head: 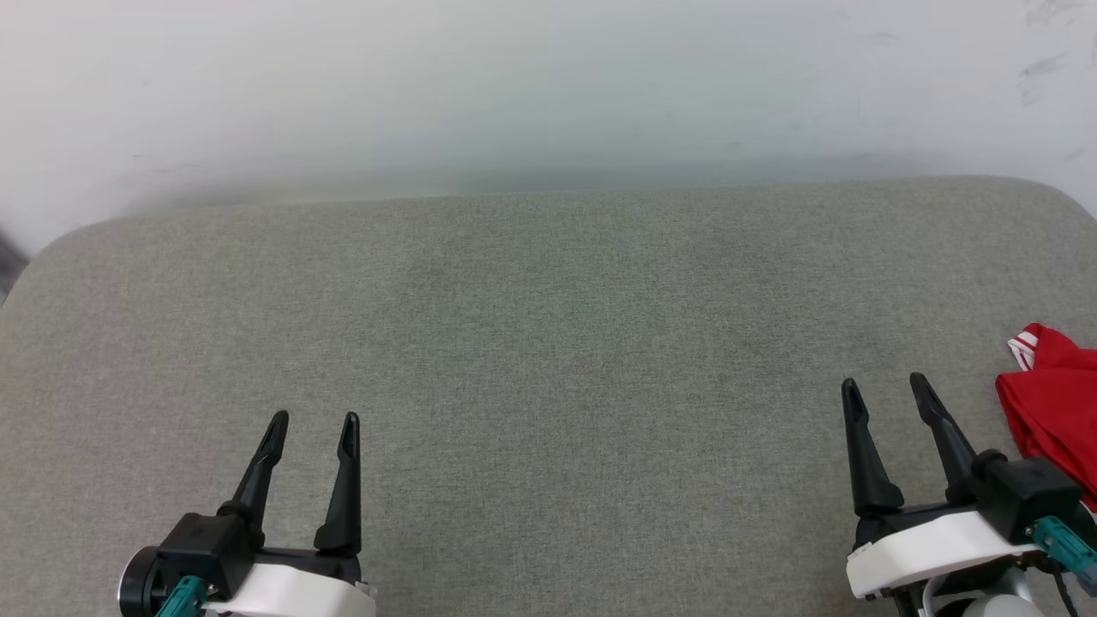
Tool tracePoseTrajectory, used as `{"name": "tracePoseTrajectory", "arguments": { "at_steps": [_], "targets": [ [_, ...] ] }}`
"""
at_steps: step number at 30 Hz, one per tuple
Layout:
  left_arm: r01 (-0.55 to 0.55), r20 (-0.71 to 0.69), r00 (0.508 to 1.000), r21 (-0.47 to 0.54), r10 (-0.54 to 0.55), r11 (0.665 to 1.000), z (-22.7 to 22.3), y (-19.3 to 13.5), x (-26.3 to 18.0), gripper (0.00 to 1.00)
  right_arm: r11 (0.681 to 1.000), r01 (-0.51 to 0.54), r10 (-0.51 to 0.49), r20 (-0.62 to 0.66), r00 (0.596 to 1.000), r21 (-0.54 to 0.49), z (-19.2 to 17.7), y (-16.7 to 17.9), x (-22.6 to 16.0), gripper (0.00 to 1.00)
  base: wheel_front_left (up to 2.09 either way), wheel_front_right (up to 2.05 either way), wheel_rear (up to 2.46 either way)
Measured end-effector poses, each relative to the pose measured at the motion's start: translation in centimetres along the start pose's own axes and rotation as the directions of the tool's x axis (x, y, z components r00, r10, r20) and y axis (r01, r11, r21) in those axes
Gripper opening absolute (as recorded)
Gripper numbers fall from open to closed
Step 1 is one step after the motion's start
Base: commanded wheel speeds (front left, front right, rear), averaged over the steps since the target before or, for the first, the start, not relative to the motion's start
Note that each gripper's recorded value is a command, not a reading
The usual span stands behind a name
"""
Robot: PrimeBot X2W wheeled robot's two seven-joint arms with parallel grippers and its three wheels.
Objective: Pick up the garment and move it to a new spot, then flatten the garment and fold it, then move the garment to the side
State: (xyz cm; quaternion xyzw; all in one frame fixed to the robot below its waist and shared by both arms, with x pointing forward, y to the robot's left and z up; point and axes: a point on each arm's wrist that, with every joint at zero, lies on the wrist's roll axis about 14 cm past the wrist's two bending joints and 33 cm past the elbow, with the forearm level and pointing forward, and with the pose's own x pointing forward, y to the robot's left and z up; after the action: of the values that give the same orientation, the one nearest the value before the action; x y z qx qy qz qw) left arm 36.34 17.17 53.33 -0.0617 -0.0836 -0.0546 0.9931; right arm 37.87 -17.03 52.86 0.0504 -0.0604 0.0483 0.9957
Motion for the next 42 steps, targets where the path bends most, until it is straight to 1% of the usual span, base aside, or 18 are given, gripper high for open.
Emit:
{"name": "tracePoseTrajectory", "arguments": {
  "at_steps": [11,24,25,30,36,42],
  "targets": [
    [-0.019,0.025,1.000,-0.003,0.019,1.000,0.7,0.4,0.2,1.00,1.000,0.002,-0.002,-0.001,1.000,0.015,-0.2,0.0,0.0,1.00,0.00,0.00,0.00],
    [-0.006,0.042,0.999,-0.028,0.007,1.000,1.1,-0.3,0.2,1.00,1.000,0.002,-0.002,-0.005,1.000,0.021,-0.2,0.1,-0.1,1.00,0.00,0.00,0.00],
    [-0.005,0.042,0.999,-0.030,0.007,1.000,1.2,-0.3,0.2,0.00,1.000,0.002,-0.002,-0.004,1.000,0.023,-0.2,0.1,0.0,0.00,0.00,0.00,0.00],
    [-0.022,-0.017,1.000,-0.051,0.021,0.998,-0.6,-0.2,-0.4,0.00,0.999,0.014,-0.012,-0.070,0.997,0.029,-2.2,-0.1,-0.9,0.00,0.00,0.00,0.00],
    [-0.059,-0.048,0.998,-0.161,0.052,0.985,-1.4,0.3,-0.7,0.00,0.988,0.049,-0.036,-0.089,0.995,0.143,-2.7,-0.5,-1.2,0.00,0.00,0.00,0.00],
    [-0.091,-0.069,0.995,-0.263,0.076,0.960,-1.8,0.7,-0.7,0.00,0.964,0.082,-0.058,-0.103,0.993,0.252,-2.9,-0.9,-1.3,0.00,0.00,0.00,0.00]
  ]
}}
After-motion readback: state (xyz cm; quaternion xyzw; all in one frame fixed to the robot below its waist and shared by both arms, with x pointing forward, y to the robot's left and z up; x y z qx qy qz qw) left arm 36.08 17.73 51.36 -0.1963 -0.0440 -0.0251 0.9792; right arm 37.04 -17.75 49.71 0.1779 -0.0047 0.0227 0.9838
